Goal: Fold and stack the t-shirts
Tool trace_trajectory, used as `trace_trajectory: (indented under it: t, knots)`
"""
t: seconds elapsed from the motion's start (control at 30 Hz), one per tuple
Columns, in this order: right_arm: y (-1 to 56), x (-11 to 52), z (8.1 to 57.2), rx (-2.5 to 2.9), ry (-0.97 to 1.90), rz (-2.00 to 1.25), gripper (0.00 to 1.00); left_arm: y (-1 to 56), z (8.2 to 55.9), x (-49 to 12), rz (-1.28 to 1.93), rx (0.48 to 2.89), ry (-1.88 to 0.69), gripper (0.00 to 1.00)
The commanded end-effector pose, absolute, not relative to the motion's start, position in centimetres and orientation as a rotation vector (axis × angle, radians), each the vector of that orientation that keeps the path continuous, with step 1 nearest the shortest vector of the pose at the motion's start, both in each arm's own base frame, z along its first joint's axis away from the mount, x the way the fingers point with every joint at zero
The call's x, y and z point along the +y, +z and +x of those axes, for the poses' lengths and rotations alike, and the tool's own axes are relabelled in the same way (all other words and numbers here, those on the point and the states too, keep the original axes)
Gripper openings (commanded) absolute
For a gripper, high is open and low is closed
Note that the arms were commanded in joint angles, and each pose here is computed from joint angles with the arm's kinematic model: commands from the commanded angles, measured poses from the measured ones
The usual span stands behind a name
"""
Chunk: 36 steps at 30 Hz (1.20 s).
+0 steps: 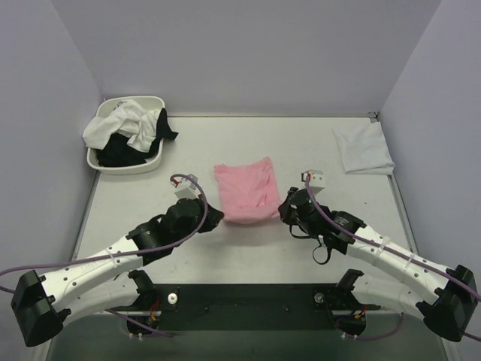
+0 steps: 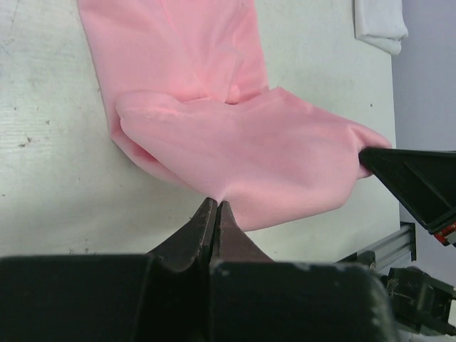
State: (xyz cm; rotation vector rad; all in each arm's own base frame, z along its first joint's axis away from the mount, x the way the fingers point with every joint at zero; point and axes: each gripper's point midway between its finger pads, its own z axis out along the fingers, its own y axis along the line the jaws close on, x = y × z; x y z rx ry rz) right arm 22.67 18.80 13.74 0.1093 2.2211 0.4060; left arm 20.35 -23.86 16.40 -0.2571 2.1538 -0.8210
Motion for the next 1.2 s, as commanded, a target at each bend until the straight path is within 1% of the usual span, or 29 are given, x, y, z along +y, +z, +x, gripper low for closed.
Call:
trace_trajectory:
  t: [0.0,0.27,0.53,0.9,1.17]
  knots:
    - [16.0,19.2,24.7,2.196,0.394,0.067,0.0,19.7,23.4,-24.6,-0.236,2.07,-0.864,0.0]
    - [16.3,21.1,29.0,2.244,0.449,0.082,0.0,18.1,27.1,-24.8,-0.28,2.101,-0.843,0.0]
    - [15.0,21.7,32.8,2.289,0.437,0.097,0.0,17.4,30.4,-24.1,-0.348,2.104,-0.83,0.0]
    - [16.1,22.0,37.5,2.281,0.498,0.141,0.0,21.0,34.9,-23.8,-0.359,2.048,-0.858,0.0]
    - [17.3,23.3,40.6,2.28,0.537,0.145,0.0,20.5,37.1,-23.8,-0.377,2.066,-0.855,0.0]
